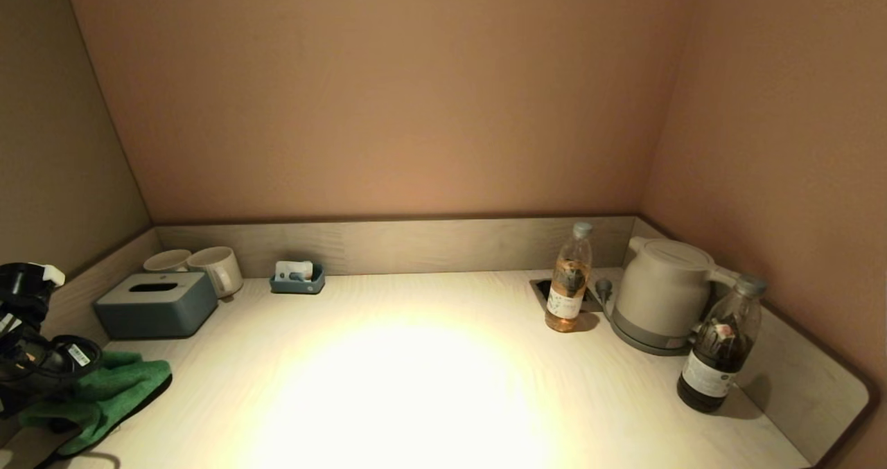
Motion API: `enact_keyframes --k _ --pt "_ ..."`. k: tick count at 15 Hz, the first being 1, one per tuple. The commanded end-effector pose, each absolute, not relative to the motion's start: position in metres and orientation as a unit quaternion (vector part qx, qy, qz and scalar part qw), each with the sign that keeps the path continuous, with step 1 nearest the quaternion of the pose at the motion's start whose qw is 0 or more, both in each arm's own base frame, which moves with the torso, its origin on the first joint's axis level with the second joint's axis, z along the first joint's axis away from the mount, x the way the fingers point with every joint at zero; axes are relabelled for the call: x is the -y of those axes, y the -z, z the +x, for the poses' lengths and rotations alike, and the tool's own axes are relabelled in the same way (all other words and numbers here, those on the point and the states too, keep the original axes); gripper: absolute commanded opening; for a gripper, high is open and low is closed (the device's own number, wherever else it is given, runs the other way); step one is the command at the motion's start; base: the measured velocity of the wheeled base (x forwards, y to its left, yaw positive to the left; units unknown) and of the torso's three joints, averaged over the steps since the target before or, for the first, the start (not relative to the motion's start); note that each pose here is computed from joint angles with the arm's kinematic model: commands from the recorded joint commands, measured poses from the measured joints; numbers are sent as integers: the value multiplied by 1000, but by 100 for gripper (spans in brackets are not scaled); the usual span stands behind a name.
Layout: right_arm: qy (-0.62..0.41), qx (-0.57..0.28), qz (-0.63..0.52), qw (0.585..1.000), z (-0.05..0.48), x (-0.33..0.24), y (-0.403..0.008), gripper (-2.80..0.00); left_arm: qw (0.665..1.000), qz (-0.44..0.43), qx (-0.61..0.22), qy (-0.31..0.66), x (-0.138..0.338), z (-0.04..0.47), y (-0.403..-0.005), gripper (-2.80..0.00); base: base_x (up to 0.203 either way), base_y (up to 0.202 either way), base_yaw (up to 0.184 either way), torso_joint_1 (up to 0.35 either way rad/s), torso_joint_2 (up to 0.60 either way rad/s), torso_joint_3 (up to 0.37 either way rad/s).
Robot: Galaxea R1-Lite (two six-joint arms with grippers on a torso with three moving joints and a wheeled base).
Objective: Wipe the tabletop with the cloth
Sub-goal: Pick up the tablecloth
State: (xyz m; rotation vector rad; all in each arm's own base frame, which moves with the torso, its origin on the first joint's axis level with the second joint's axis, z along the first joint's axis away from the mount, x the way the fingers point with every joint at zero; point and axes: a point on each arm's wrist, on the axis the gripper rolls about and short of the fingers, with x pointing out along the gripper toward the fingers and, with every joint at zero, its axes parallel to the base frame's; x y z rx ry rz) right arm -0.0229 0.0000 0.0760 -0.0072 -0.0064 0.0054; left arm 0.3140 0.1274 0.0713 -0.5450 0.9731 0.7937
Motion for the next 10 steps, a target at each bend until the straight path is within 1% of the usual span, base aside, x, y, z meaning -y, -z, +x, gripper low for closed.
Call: enact_keyframes --k 1,5,10 --pt "-3 3 -4 1000 -23 0 -76 -280 778 -253 -442 -368 -127 313 -76 0 0 0 0 0 0 0" --pt "-3 3 -4 1000 -23 0 -76 -280 787 -253 -428 -367 -125 308 -88 0 0 0 0 0 0 0" --pt "-3 2 -5 1000 -23 0 -76 -280 791 -253 -421 -365 -125 308 -92 0 0 0 0 0 0 0"
